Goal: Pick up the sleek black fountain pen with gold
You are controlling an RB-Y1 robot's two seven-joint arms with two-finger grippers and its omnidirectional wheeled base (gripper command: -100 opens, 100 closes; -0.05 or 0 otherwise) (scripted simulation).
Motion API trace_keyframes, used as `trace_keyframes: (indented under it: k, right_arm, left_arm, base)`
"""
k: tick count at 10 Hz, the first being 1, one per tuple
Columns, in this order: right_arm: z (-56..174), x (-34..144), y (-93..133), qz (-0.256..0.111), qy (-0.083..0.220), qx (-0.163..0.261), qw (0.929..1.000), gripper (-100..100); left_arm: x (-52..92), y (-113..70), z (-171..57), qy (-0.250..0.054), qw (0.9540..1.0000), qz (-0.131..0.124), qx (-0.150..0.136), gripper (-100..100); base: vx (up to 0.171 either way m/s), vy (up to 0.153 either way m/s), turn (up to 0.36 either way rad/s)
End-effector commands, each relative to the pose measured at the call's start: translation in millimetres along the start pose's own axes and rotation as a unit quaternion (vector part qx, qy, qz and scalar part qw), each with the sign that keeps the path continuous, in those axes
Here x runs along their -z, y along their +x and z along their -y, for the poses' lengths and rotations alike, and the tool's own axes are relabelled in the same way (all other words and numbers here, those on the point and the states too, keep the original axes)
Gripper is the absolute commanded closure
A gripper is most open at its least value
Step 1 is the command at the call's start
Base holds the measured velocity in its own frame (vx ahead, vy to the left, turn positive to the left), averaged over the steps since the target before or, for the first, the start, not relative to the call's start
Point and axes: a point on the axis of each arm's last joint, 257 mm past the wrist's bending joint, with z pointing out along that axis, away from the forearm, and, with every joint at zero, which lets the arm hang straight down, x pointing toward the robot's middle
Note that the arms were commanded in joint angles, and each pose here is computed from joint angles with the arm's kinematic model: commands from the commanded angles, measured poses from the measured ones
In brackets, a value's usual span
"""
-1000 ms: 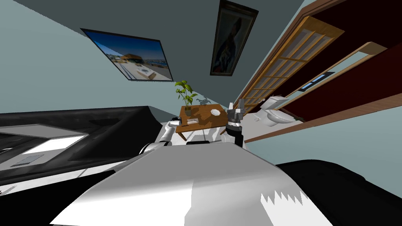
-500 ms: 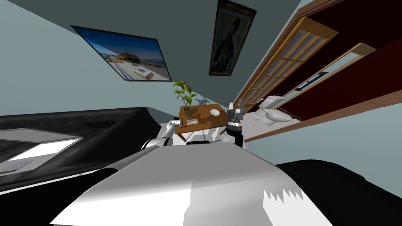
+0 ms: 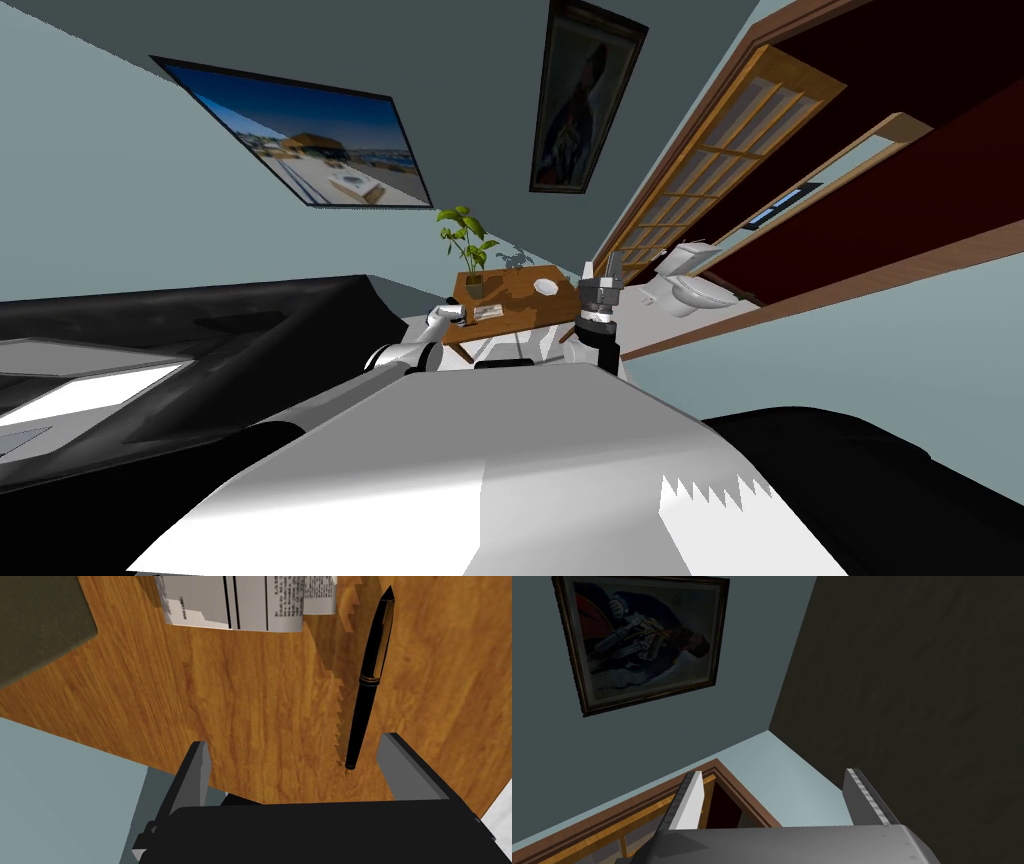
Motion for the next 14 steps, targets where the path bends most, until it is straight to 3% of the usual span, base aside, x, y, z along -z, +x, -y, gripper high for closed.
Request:
trace_keyframes:
  k: [1, 2, 6, 9, 10, 11, 14]
  right_arm:
    - [0, 0.0, 0, 0.000, 0.000, 0.000, 1.0000, 0]
    - [0, 0.0, 0, 0.000, 0.000, 0.000, 1.0000, 0]
    - [0, 0.0, 0, 0.000, 0.000, 0.000, 1.0000, 0]
    - [0, 0.0, 0, 0.000, 0.000, 0.000, 1.0000, 0]
    - [0, 0.0, 0, 0.000, 0.000, 0.000, 1.0000, 0]
    - [0, 0.0, 0, 0.000, 0.000, 0.000, 1.0000, 0]
    - [0, 0.0, 0, 0.000, 0.000, 0.000, 1.0000, 0]
  left_arm:
    - [-1.2, 0.9, -18, -0.034, 0.9994, 0.004, 0.002, -100]
    - [-1.1, 0.8, -18, -0.035, 0.9994, 0.004, 0.002, -100]
    - [1.2, 2.8, -51, -0.107, 0.9942, 0.014, 0.004, -100]
    - [1.7, 3.1, -53, -0.112, 0.9936, 0.015, 0.004, -100]
    - [1.6, 3.1, -53, -0.113, 0.9935, 0.016, 0.005, 0]
    - [-4.6, 0.9, -65, -0.113, 0.9935, 0.015, 0.004, -100]
    - [-13.3, -2.4, -83, -0.113, 0.9935, 0.015, 0.004, -100]
  base:
    - [0.021, 0.003, -0.033]
    - [0.015, 0.008, -0.017]
    - [0.021, 0.004, -0.041]
    - [0.007, 0.002, -0.007]
    - [0.000, 0.000, 0.000]
    - [0.034, -0.002, -0.001]
    - [0.068, -0.003, 0.000]
